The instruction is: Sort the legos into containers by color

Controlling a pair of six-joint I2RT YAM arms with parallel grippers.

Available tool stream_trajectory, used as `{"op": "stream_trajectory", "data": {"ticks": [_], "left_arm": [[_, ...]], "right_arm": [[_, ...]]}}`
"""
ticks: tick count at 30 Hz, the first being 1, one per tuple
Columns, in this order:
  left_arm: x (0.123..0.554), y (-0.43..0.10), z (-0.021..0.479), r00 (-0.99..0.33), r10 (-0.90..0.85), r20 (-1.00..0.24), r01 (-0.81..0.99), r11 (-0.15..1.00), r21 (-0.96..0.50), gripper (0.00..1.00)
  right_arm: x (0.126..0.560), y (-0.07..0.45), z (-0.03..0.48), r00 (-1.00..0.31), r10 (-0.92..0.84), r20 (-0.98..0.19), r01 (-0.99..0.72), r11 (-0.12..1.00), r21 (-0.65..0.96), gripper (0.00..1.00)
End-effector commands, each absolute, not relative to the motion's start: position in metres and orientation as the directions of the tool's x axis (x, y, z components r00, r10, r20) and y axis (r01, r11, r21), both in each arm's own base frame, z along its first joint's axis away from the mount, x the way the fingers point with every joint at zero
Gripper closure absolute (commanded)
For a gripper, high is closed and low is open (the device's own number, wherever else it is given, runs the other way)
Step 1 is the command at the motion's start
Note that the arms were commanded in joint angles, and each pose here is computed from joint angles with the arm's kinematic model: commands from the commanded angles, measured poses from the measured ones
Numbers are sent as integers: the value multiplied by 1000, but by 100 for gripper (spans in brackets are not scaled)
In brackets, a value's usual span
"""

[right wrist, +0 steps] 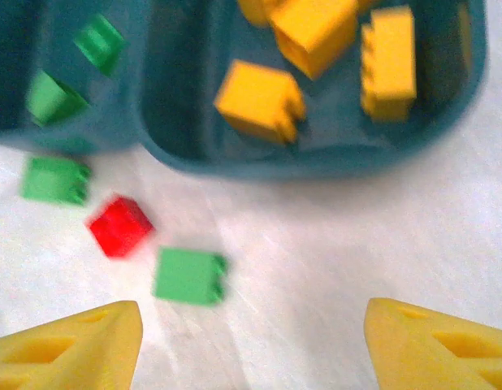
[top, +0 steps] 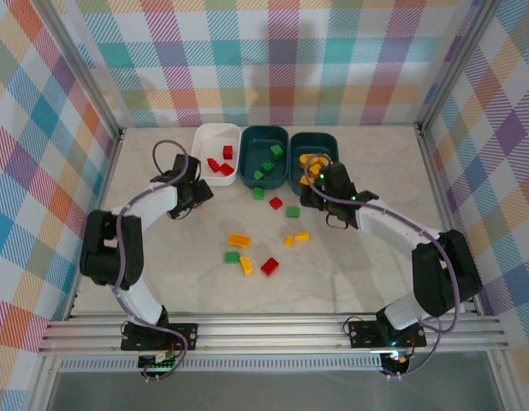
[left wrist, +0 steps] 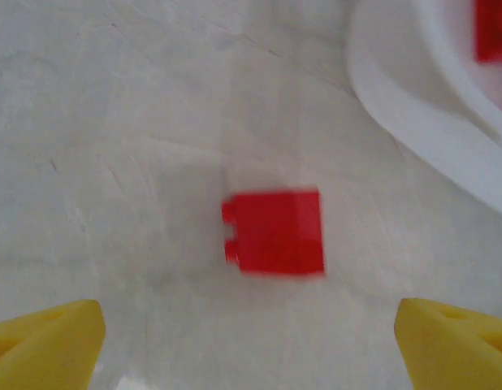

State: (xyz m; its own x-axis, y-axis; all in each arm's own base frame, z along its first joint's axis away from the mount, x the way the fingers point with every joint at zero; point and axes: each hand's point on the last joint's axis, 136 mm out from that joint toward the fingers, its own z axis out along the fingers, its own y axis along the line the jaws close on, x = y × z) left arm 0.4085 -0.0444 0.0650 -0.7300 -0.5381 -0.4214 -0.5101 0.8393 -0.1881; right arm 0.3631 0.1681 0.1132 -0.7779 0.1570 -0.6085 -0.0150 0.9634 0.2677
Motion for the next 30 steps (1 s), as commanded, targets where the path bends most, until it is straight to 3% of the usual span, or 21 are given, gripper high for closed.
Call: {"op": "stream_trajectory", "data": {"ticks": [1,9,14,20,30], "left_arm": [[427,-50,53,-724,-582,-371,-531,813,-238,11],[454,-53,38,-756,-548,-359,-507,836,-209,15],[442,-48,21,-768,-546,-336,-521,837,-168,25],[435,-50,11,-792,-522,-316,-500,852,-156,53],[420,-52,24,-794,-507,-335,-474,862,-179,62]], "right_arm": [[353,159,114,-755,215,-620,24,953,302,28],[335,172,90,-782,207,-587,-6,940,340,29],[333,178,80,-800,213,-561,1,936,353,29],[333,178,81,-795,215,-567,1,936,353,30],[334,178,78,-790,212,-576,6,941,339,30]]}}
